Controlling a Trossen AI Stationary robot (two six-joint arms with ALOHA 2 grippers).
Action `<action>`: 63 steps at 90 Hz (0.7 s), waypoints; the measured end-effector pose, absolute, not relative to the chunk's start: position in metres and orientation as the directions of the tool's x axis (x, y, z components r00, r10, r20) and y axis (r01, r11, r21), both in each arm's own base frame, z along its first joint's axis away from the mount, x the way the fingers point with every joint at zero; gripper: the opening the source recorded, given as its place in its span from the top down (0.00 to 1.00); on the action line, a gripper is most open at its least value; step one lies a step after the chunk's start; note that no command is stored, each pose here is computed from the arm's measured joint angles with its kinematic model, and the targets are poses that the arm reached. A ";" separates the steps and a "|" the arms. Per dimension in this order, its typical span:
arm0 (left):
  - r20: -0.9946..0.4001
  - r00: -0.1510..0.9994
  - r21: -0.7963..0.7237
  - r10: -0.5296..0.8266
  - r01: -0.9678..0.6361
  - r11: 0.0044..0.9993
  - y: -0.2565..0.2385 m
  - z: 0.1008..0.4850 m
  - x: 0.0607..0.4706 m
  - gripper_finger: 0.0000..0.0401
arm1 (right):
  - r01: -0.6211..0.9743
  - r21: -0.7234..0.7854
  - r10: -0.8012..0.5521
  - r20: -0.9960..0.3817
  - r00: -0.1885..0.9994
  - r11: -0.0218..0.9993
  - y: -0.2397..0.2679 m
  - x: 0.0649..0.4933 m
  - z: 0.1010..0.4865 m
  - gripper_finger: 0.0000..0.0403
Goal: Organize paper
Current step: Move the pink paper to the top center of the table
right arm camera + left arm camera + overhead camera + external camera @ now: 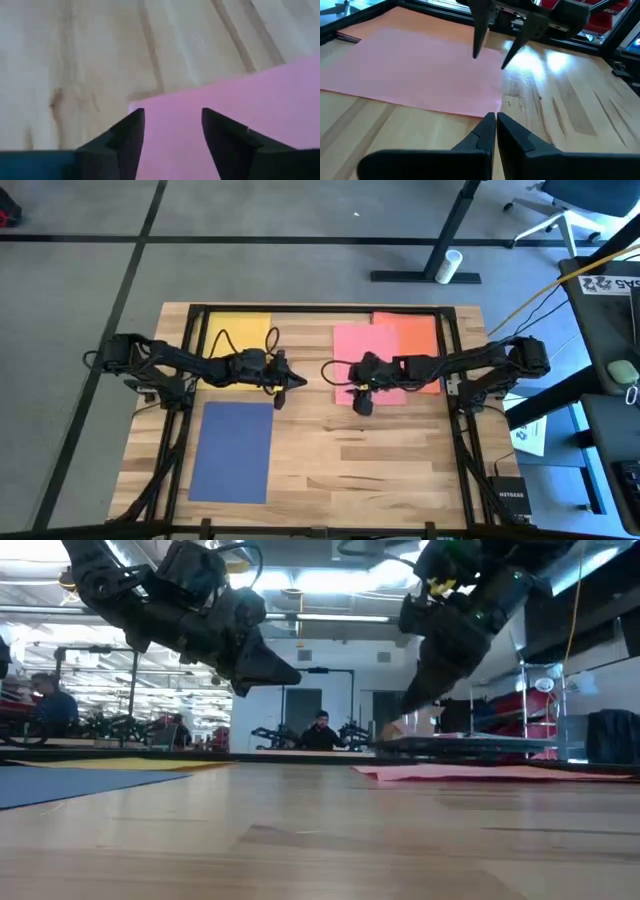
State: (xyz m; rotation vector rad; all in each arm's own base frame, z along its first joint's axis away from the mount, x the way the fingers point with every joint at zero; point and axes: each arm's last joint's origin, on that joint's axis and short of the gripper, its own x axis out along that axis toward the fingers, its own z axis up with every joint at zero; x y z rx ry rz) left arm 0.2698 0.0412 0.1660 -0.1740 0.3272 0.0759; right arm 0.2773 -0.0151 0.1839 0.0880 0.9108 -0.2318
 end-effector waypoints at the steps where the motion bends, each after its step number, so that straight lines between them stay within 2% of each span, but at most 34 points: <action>1: -0.326 0.944 -0.158 0.046 -0.102 0.982 0.041 0.166 0.270 1.00 | 0.237 -0.026 -0.164 -0.794 0.586 0.971 -0.015 0.277 0.183 0.58; 8: -0.326 0.944 -0.158 0.046 -0.102 0.982 0.041 0.166 0.270 1.00 | 0.233 -0.040 -0.170 -0.804 0.570 0.972 -0.015 0.273 0.178 0.68; 20: -0.326 0.944 -0.158 0.045 -0.102 0.982 0.041 0.166 0.270 1.00 | 0.237 -0.065 -0.189 -0.816 0.546 0.969 -0.015 0.267 0.168 0.93; 23: -0.325 0.945 -0.160 0.044 -0.100 0.982 0.041 0.166 0.270 1.00 | 0.245 -0.081 -0.206 -0.815 0.542 0.966 -0.016 0.265 0.165 0.96; 42: -0.325 0.945 -0.133 0.026 -0.073 0.988 0.036 0.166 0.271 1.00 | 0.311 -0.067 -0.226 -0.830 0.510 0.948 -0.029 0.256 0.154 0.97; 63: -0.324 0.946 -0.132 0.027 -0.074 0.988 0.036 0.166 0.271 1.00 | 0.322 0.014 -0.159 -0.849 0.503 0.947 -0.044 0.263 0.136 0.99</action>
